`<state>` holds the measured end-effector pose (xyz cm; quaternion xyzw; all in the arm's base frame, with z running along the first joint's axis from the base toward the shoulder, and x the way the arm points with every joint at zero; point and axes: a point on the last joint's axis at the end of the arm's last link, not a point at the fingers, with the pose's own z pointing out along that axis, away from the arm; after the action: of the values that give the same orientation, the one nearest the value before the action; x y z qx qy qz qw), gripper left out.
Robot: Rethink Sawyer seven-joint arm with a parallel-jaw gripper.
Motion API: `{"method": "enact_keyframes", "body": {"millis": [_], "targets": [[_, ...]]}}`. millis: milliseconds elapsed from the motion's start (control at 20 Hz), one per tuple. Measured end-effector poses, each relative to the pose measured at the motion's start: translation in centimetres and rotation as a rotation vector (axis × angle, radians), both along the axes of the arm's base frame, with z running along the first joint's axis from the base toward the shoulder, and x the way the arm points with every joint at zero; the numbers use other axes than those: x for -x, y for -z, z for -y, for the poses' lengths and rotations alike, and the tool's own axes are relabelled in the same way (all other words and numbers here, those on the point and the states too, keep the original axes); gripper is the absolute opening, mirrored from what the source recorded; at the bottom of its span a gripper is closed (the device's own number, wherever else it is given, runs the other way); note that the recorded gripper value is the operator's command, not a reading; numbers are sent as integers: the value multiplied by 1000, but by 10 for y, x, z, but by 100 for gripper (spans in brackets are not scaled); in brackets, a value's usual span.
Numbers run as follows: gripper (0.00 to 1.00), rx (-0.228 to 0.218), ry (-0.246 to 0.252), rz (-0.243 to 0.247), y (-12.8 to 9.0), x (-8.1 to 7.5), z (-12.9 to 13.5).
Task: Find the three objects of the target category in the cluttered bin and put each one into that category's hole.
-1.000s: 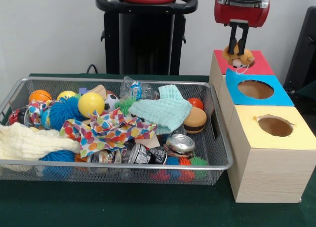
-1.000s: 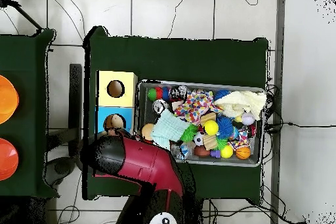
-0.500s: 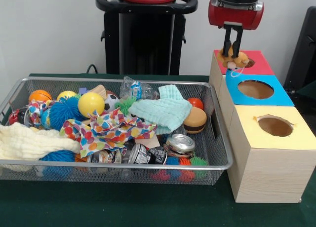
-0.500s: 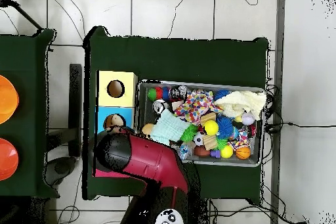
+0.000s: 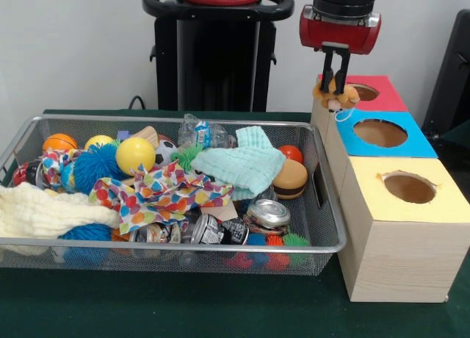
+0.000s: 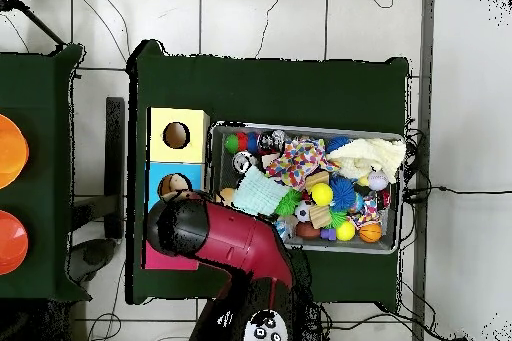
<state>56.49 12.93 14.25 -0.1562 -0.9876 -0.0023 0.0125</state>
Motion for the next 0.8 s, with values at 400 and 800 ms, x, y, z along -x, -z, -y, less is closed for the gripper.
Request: {"method": "enact_keyframes", "body": {"millis": [400, 800], "targets": [[0, 1, -3, 10, 0, -7, 0], [0, 9, -7, 38, 0, -10, 0]]}}
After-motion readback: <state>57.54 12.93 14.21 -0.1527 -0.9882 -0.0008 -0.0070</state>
